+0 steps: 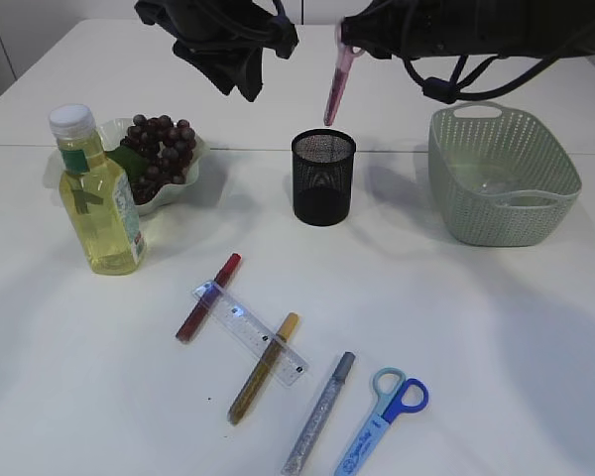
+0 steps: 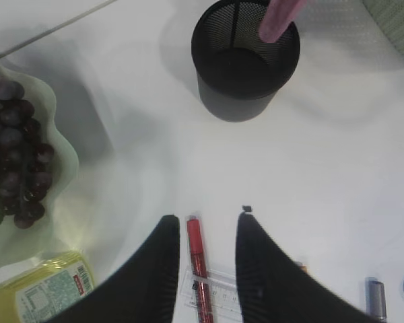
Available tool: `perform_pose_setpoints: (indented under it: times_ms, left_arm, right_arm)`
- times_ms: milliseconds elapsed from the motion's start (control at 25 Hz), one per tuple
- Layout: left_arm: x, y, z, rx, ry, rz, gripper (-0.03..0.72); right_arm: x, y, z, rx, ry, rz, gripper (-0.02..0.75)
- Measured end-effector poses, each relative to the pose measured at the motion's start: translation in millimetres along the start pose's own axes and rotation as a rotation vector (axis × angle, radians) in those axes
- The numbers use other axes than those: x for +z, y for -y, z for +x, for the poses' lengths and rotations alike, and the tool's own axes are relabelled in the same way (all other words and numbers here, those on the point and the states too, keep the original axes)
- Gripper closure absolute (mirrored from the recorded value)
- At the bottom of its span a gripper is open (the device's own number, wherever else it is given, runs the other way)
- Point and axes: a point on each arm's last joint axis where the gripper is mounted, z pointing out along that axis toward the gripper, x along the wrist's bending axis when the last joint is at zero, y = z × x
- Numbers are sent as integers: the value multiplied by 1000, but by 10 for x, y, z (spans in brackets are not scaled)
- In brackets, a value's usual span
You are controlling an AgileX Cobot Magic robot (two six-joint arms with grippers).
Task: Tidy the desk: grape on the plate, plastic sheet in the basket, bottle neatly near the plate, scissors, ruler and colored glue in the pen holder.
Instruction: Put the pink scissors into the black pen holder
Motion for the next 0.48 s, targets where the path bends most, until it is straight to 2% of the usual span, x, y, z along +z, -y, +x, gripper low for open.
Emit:
perform_pose_setpoints:
  times_ms: [480]
  left_arm:
    - [0, 0, 1, 0, -1, 0, 473]
  right_arm:
    - [188, 149, -89, 0, 5, 26, 650]
